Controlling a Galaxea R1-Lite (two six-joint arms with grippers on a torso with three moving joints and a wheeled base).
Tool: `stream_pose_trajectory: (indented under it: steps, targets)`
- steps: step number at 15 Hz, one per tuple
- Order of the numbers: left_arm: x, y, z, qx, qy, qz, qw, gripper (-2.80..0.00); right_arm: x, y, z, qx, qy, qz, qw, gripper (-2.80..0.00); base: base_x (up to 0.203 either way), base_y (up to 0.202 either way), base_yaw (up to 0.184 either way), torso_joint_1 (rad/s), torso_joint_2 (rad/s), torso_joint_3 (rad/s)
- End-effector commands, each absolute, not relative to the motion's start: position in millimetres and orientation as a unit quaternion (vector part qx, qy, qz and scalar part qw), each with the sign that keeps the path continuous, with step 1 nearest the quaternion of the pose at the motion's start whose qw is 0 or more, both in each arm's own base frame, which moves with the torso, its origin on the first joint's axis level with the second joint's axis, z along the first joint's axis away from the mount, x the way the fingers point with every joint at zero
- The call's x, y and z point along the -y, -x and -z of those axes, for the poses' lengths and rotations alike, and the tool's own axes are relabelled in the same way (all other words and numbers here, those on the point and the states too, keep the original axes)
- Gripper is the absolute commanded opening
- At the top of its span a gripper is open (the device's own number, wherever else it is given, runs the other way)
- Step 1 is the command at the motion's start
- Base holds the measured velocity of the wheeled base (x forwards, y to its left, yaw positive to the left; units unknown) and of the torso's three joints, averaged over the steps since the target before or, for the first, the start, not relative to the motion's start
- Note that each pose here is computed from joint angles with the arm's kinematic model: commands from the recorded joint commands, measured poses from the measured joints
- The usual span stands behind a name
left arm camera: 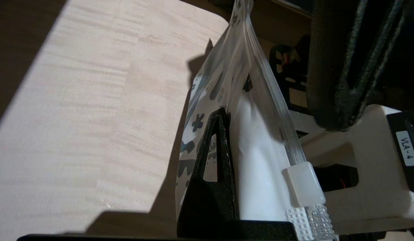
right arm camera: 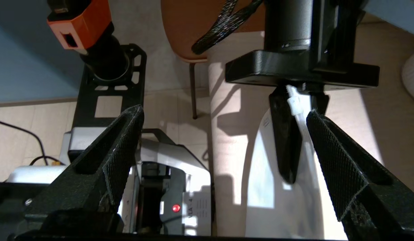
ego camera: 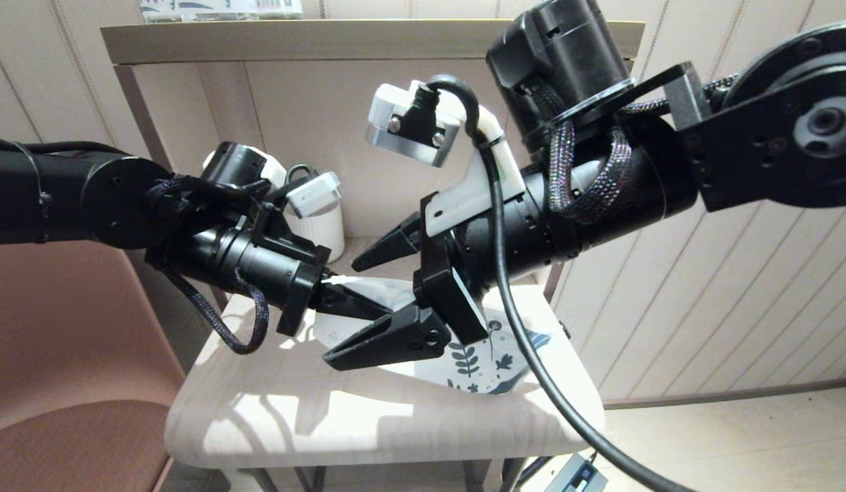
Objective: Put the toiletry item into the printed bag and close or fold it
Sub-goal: Close the strorage bag and place it on the desk
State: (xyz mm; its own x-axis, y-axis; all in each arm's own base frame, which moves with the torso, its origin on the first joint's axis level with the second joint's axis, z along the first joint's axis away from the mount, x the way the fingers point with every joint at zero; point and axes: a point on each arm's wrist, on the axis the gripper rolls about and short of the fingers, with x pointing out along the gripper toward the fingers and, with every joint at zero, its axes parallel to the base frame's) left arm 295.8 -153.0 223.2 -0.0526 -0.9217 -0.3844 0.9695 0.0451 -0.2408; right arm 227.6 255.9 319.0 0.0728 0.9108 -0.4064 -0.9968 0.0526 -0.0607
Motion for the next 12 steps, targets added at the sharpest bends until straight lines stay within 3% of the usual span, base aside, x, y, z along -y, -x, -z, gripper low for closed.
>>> stream_pose_trajectory:
  steps: [1,12]
  targets:
    - [153.1,-295.9,-224.7,-0.226,-0.05,0.691,0.685,-2.8,-258.7,-229.8,-314.7,-0.128,0.164,-0.669,0.713,0.0,0.0,0.0,0.0,0.0,0.0,0.0]
    - [154.0,-298.9,-221.1,-0.229,-0.045,0.694,0.681,-2.8,-264.9,-237.1,-308.5,-0.126,0.164,-0.668,0.715,0.0,0.0,0.0,0.0,0.0,0.0,0.0]
